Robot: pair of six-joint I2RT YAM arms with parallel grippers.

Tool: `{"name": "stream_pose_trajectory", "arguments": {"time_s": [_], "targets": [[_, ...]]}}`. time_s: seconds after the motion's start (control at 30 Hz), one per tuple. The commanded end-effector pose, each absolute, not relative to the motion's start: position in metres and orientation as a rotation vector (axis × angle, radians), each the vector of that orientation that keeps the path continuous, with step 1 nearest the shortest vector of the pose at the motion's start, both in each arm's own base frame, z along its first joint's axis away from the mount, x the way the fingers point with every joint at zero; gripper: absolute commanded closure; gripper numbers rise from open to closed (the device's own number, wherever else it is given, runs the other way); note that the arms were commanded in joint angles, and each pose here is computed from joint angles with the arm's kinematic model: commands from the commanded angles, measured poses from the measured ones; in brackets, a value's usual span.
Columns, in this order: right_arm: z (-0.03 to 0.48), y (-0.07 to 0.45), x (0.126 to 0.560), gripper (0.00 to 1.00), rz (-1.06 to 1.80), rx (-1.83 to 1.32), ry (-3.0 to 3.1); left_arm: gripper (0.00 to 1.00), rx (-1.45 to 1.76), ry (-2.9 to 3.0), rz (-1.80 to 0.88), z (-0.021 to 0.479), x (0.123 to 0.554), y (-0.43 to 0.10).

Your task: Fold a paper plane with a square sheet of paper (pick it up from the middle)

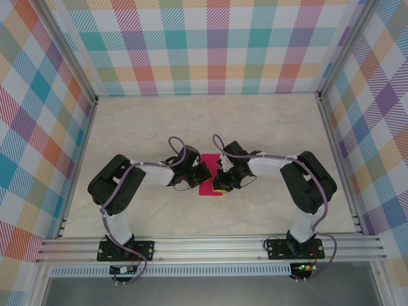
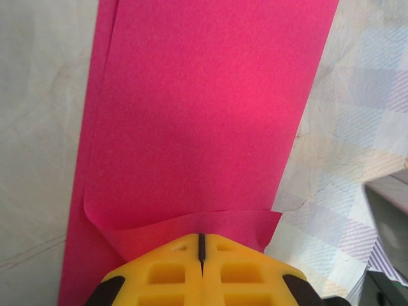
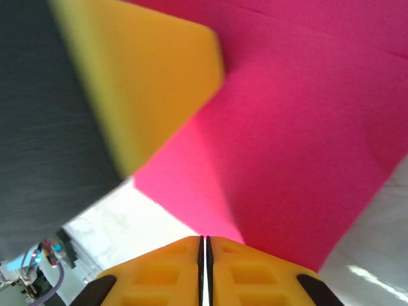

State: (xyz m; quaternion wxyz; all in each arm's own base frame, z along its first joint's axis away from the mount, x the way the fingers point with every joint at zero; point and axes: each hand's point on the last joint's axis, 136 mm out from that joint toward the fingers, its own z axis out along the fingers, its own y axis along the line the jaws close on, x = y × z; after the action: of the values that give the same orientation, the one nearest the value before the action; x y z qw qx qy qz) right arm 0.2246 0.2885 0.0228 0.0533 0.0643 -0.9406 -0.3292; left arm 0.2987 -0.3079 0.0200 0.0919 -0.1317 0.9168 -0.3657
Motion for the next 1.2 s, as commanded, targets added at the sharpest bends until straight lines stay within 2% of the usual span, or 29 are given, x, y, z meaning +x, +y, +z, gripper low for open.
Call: {"name": "stream_pose_trajectory", "arguments": {"time_s": [0.0,0.17,0.37,0.73,0.93,1.17], "targets": [[0.004,0.275,0.211,0.88,-0.911,0.177,-2.844,1.0,-0.403,2.815,-0.962,-0.008,0.282,-0.297],[-0.001,0.271,0.204,0.88,-0.911,0.156,-2.825,1.0,-0.404,2.816,-0.956,-0.009,0.281,-0.296],[0.019,0.273,0.208,0.87,-0.976,0.177,-2.843,1.0,-0.404,2.818,-0.955,-0.009,0.281,-0.295],[-0.009,0.25,0.189,0.87,-0.909,0.066,-2.812,1.0,-0.401,2.818,-0.949,-0.009,0.28,-0.294],[-0.005,0.247,0.184,0.88,-1.039,-0.018,-2.773,1.0,-0.405,2.819,-0.943,-0.01,0.28,-0.294],[0.028,0.253,0.196,0.88,-1.123,0.04,-2.827,1.0,-0.398,2.818,-0.945,-0.009,0.28,-0.294]]}}
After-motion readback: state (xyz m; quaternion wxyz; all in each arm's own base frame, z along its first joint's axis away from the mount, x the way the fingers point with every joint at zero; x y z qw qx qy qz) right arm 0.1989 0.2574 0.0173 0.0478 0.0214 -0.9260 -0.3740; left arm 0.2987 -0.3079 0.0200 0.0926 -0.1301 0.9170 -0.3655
